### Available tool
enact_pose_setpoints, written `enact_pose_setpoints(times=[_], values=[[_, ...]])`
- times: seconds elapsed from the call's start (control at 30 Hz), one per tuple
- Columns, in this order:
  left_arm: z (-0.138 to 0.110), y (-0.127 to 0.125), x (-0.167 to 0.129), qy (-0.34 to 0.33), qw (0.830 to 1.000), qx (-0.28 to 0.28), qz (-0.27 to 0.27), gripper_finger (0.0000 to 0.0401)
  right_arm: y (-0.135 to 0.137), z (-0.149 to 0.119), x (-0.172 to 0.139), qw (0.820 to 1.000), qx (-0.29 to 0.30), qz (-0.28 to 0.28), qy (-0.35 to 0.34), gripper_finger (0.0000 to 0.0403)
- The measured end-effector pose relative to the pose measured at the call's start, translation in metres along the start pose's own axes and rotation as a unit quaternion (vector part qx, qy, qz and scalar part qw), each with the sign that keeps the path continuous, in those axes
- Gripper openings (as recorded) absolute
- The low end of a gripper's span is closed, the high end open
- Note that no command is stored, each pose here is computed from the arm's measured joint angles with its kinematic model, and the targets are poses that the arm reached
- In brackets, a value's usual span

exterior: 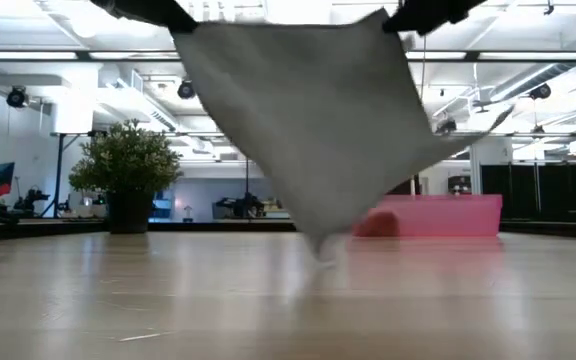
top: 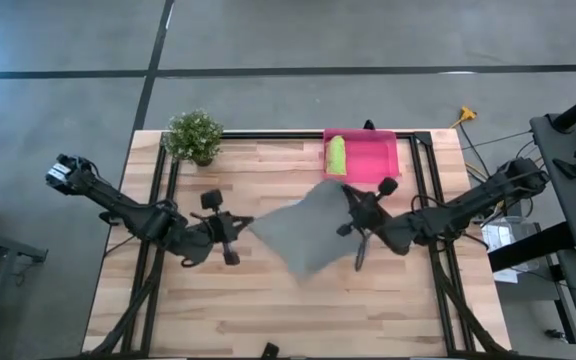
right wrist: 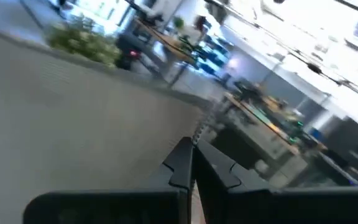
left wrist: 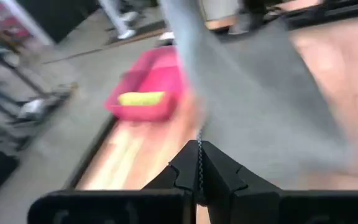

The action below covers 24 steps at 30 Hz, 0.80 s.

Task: Roll microfiber towels into tight, uniform cylinder then place into a basket
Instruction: Fold the gray microfiber cloth

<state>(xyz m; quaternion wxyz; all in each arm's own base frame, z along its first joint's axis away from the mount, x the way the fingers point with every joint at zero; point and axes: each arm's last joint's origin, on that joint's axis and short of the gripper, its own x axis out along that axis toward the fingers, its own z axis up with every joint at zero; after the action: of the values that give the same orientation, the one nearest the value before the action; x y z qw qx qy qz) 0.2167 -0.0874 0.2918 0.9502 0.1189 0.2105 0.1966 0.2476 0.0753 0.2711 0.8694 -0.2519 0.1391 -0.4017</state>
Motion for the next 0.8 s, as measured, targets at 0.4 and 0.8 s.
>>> enact_pose_setpoints(times=[0.4, 0.8], values=[[-0.006, 0.012, -0.002, 0.009, 0.982, 0.072, 0.173, 0.0, 0.01, 0.003, 0.001, 0.984, 0.032, 0.159, -0.068, 0.0008], [-0.002, 0.026, 0.003, 0.021, 0.958, 0.107, 0.264, 0.0, -0.011, -0.007, 0.048, 0.985, 0.09, 0.137, -0.043, 0.0008]])
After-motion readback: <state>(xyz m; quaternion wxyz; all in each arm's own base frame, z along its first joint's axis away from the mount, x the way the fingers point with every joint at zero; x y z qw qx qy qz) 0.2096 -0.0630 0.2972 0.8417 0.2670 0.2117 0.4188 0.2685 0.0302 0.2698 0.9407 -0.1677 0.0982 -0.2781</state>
